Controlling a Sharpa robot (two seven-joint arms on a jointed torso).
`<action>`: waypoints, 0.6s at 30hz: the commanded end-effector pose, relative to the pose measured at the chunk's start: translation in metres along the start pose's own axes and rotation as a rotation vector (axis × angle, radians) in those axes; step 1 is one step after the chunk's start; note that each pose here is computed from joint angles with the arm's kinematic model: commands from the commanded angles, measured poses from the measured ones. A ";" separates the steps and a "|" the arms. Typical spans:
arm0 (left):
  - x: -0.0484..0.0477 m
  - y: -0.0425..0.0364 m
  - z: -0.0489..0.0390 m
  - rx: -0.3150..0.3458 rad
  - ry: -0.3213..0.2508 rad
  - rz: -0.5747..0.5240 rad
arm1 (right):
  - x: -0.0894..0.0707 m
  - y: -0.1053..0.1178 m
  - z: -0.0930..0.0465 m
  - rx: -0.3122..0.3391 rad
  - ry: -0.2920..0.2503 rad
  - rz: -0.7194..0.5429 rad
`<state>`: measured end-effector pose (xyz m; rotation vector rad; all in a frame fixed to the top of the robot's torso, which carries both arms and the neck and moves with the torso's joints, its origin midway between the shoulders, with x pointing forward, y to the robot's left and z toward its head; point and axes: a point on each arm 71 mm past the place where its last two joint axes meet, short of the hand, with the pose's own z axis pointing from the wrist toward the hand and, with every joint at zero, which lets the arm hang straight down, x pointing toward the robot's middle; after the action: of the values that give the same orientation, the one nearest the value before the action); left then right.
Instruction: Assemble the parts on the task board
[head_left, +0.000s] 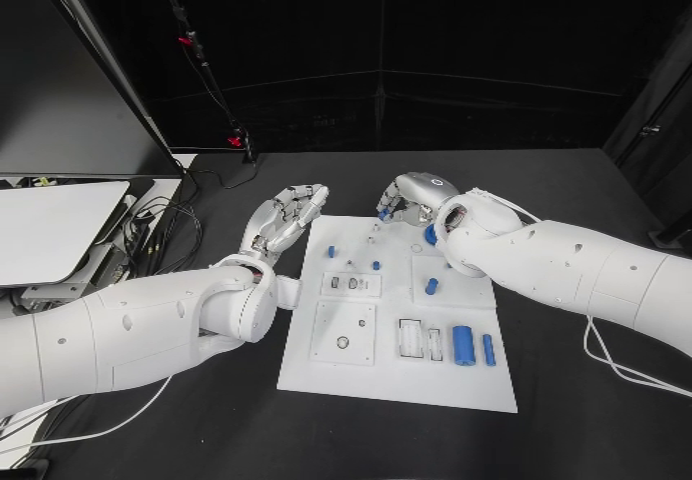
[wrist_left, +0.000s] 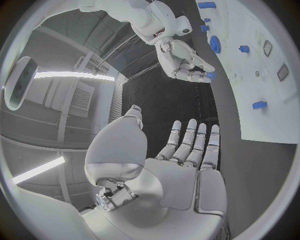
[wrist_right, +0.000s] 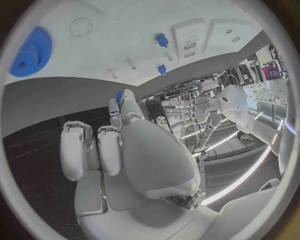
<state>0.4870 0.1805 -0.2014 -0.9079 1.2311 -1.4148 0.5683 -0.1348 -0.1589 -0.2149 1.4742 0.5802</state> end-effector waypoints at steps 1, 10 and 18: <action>0.0016 -0.0219 -0.0024 0.304 0.013 -0.005 | 0.001 0.000 0.004 -0.010 0.017 -0.005; 0.0044 -0.0221 -0.0024 0.303 0.019 -0.012 | 0.004 -0.005 0.010 0.023 0.041 -0.015; 0.0060 -0.0222 -0.0022 0.302 0.023 -0.016 | 0.007 -0.007 0.013 0.042 0.068 -0.021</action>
<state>0.4864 0.1760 -0.2015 -0.9062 1.2365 -1.4276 0.5824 -0.1336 -0.1659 -0.2118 1.5251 0.5333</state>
